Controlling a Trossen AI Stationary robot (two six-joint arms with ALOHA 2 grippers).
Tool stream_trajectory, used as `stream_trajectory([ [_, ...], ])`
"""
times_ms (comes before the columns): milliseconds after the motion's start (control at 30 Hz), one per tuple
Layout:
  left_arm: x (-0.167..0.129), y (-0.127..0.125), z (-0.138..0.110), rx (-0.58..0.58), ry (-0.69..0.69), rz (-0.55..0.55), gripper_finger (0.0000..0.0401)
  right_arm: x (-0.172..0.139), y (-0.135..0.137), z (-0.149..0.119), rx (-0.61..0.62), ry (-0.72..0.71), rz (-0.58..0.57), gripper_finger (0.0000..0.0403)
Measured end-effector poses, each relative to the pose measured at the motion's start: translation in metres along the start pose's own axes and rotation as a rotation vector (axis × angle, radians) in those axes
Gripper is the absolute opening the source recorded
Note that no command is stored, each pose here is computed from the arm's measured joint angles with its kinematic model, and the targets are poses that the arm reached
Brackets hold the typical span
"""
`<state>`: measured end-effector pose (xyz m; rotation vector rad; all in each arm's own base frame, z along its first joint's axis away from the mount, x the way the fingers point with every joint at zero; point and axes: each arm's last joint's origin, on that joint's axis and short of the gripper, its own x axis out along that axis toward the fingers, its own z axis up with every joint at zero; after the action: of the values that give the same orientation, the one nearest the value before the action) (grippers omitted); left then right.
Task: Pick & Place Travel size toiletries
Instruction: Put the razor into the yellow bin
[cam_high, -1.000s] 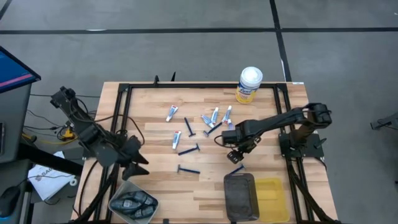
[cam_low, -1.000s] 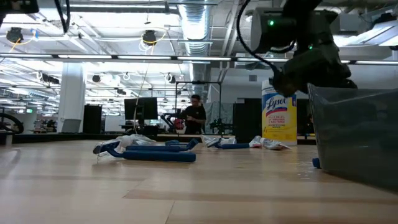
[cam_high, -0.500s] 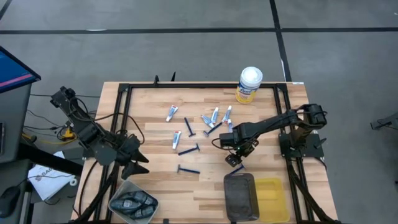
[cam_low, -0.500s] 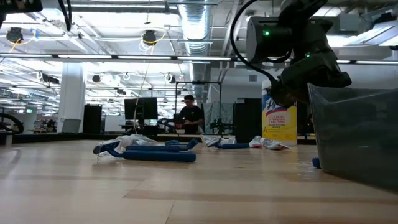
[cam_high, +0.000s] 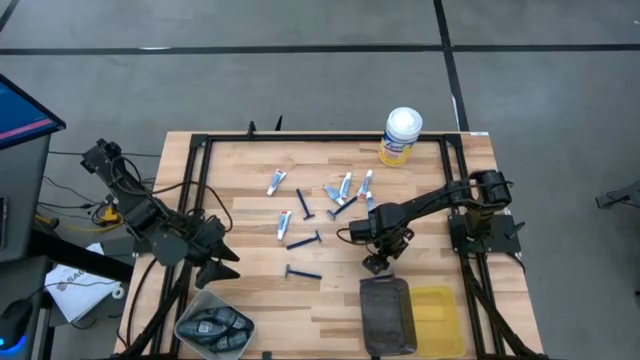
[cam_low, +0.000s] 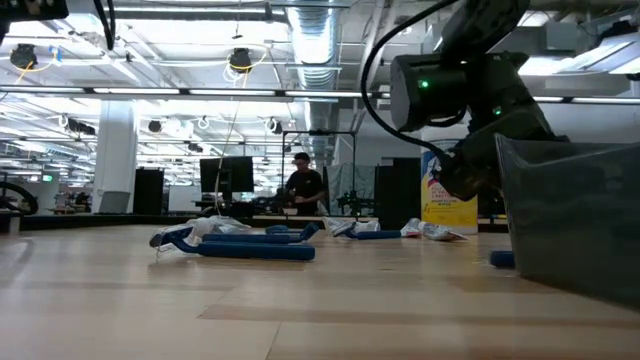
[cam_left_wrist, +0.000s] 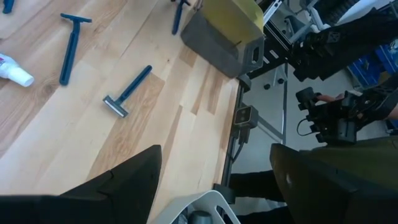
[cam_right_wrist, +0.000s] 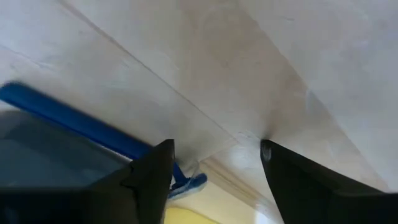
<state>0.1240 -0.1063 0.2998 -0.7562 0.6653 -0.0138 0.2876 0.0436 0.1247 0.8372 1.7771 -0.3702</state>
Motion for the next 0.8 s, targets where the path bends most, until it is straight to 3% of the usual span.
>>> stream_trajectory([
  [333, 0.0, 0.0, 0.0, 0.0, 0.0, 0.001, 0.0296, 0.0, -0.003, 0.001, -0.025, -0.002, -0.021, 0.0124],
  [467, 0.0, 0.0, 0.0, 0.006, -0.008, 0.008, 0.0296, -0.003, -0.006, 0.004, -0.115, -0.019, -0.009, 0.0088],
  [800, 0.0, 0.001, 0.0, 0.012, -0.027, 0.024, 0.0296, -0.044, 0.014, 0.017, -0.455, -0.19, 0.063, 0.0088],
])
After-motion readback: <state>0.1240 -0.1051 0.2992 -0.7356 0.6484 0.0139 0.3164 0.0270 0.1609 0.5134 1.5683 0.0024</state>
